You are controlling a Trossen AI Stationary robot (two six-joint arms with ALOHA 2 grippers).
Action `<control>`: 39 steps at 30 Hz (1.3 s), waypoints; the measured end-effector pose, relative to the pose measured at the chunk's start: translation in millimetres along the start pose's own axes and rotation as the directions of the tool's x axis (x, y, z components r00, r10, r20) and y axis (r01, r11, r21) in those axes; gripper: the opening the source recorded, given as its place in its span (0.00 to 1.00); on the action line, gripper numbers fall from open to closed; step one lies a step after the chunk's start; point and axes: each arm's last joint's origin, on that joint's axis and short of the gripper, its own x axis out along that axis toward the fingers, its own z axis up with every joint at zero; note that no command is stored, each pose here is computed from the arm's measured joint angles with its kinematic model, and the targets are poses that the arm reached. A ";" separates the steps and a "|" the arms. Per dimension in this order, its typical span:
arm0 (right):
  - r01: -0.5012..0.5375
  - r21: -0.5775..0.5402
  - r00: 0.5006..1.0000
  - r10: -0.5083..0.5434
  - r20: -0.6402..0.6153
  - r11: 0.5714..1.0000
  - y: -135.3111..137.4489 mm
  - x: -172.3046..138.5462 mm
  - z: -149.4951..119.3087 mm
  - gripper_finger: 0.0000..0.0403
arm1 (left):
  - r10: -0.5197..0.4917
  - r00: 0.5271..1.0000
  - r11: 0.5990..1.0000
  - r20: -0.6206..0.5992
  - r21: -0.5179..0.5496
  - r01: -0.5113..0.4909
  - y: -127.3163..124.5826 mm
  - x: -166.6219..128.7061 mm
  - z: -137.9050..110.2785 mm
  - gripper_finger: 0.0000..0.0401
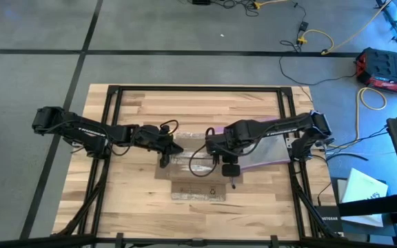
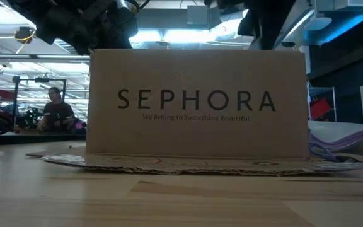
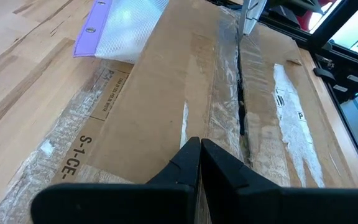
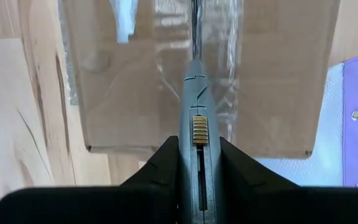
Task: Unpack boxes
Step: Break down the cardboard box using a cutter until it is fully flat
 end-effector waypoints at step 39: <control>0.030 0.098 0.997 -0.036 0.061 0.995 1.0 -3.3 -112.0 0.14 | 0.068 0.998 0.996 -0.009 -0.065 -0.068 17.5 3.6 1.2 0.00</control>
